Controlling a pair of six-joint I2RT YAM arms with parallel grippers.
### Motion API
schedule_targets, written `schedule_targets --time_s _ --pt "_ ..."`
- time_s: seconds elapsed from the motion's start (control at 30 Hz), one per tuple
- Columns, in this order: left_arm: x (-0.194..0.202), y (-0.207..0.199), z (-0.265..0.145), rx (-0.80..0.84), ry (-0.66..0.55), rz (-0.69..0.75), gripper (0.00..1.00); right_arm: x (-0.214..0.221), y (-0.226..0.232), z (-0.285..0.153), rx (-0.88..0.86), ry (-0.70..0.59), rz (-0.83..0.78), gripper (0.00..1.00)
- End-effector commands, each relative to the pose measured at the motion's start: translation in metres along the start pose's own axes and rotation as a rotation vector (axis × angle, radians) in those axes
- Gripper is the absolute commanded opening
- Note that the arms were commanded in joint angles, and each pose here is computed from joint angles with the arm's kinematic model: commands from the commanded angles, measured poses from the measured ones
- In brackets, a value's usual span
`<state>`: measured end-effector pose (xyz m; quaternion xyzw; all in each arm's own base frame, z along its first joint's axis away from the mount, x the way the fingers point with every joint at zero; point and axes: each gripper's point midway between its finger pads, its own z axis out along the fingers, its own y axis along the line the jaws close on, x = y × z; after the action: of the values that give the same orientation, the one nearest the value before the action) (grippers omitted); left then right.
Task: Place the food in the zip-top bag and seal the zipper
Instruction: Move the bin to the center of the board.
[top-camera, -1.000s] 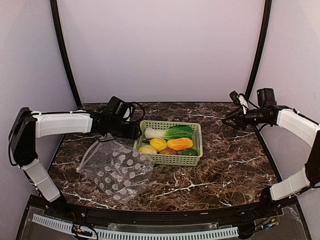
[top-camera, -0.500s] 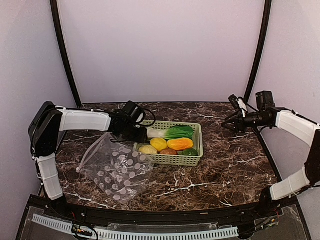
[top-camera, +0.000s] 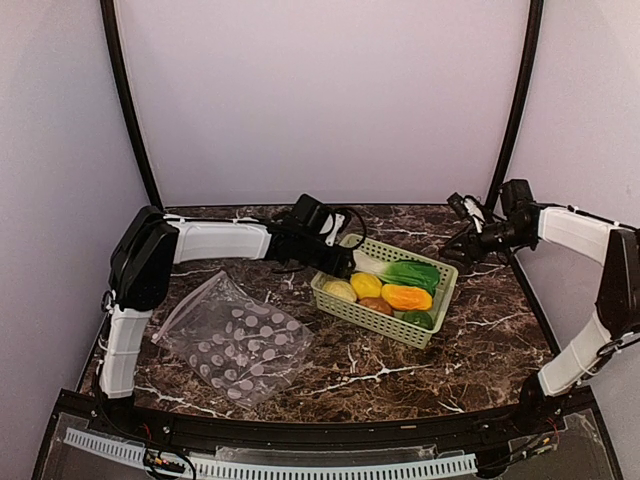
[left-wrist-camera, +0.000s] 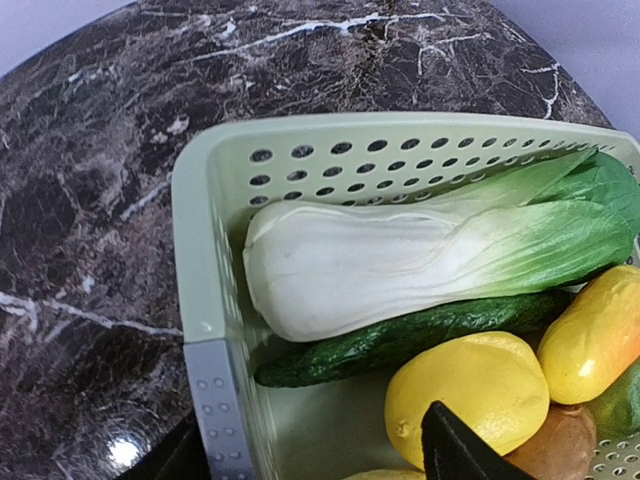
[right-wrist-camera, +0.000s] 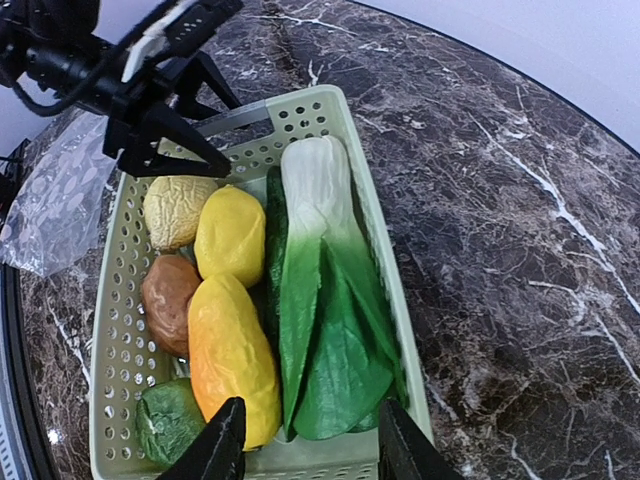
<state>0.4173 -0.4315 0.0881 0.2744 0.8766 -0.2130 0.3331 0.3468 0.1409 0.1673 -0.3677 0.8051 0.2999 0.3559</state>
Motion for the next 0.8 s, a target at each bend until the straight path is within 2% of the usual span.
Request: schedule_targets --time_s 0.0,0.2,0.4,0.53,0.77 --pt "-0.051 -0.001 -0.053 -0.051 -0.105 0.081 0.73 -0.016 -0.018 0.0 0.033 0.046 -0.023 0.44" --pt "-0.04 -0.006 -0.132 -0.05 -0.138 0.066 0.74 -0.025 -0.033 0.024 -0.011 0.112 0.003 0.45" --pt "0.014 0.007 -0.201 -0.108 -0.119 0.015 0.71 -0.031 -0.026 0.065 -0.077 0.202 -0.003 0.46" --pt "0.041 0.019 -0.232 -0.145 -0.147 -0.067 0.7 -0.039 -0.03 0.088 -0.066 0.236 -0.008 0.45" --pt "0.053 0.031 -0.265 -0.192 -0.206 -0.113 0.7 -0.036 -0.045 0.119 -0.054 0.336 -0.003 0.34"
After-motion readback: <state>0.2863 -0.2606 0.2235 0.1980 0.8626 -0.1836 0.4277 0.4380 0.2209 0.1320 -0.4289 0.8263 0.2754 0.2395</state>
